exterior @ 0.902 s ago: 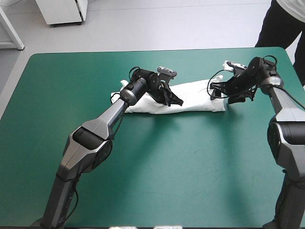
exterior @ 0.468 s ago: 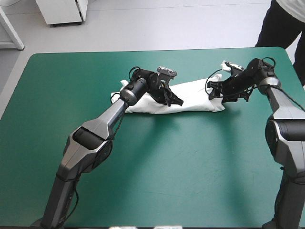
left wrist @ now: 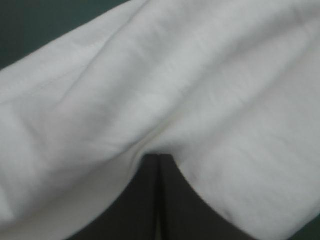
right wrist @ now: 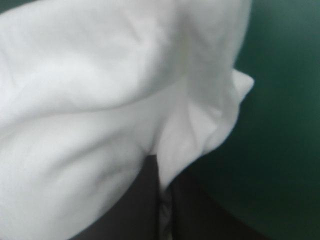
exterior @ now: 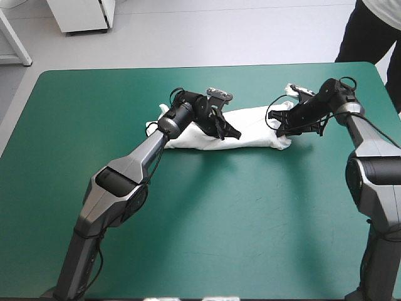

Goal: Fold the cloth

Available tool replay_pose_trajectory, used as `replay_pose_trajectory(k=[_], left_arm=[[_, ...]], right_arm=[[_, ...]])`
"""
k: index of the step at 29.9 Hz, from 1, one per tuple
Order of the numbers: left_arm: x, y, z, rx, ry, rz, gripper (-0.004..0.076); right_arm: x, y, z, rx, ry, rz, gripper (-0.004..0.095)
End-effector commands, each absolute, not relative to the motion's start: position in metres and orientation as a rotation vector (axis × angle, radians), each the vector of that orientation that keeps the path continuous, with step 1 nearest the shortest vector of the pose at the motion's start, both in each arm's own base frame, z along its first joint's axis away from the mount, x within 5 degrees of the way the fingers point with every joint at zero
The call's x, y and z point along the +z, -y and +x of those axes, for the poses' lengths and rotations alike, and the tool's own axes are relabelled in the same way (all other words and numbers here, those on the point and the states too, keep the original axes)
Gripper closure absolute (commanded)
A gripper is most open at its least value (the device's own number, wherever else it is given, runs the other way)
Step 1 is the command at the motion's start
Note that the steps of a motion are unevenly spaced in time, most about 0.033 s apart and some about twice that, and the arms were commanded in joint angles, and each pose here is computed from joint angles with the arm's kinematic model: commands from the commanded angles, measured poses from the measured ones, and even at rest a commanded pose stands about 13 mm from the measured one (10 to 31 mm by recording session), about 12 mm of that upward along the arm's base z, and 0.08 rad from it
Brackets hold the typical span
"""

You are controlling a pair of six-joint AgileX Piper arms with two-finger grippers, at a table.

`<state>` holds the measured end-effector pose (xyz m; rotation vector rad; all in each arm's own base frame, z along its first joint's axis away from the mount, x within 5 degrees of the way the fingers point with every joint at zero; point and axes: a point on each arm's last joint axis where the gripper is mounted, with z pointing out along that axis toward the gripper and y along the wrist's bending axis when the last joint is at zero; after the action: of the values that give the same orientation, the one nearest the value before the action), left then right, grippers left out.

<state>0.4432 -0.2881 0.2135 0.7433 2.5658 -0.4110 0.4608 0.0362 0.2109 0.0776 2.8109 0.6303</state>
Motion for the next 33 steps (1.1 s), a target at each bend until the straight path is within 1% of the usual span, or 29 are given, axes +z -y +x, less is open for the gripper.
replay_pose_trajectory(k=[1,4,9,14,21,24,27,29,33], left_arm=[[0.249,0.291,0.435,-0.491,-2.501,0.724,0.0734],[0.249,0.291,0.435,-0.491,-2.501,0.724,0.0734],[0.249,0.291,0.435,-0.491,-2.501,0.724,0.0734],[0.249,0.292,0.435,-0.492,-2.498,0.722,0.0734],[0.249,0.292,0.435,-0.492,-2.498,0.722,0.0734],[0.25,0.29,0.436,-0.46,-2.496,0.732,0.0734],[0.27,0.281,0.434,-0.388,-2.469,0.716,0.0734],[0.289,0.274,0.43,-0.383,-2.451,0.698,0.0734],[0.319,0.255,0.416,-0.342,-2.485,0.717,0.0734]], right_arm=[[0.283,-0.044,0.451,0.641,-2.644,-0.012,0.0925],[0.314,-0.052,0.443,0.642,-2.582,-0.066,0.0925],[0.362,-0.07,0.428,0.682,-2.457,-0.136,0.0925],[0.389,-0.089,0.415,0.71,-2.406,-0.222,0.0925],[0.393,-0.103,0.409,0.747,-2.411,-0.275,0.0925],[0.393,-0.104,0.409,0.742,-2.407,-0.276,0.0925],[0.393,-0.104,0.409,0.741,-2.402,-0.273,0.0925],[0.393,-0.104,0.409,0.739,-2.401,-0.279,0.0925],[0.394,-0.104,0.41,0.736,-2.394,-0.282,0.0925]])
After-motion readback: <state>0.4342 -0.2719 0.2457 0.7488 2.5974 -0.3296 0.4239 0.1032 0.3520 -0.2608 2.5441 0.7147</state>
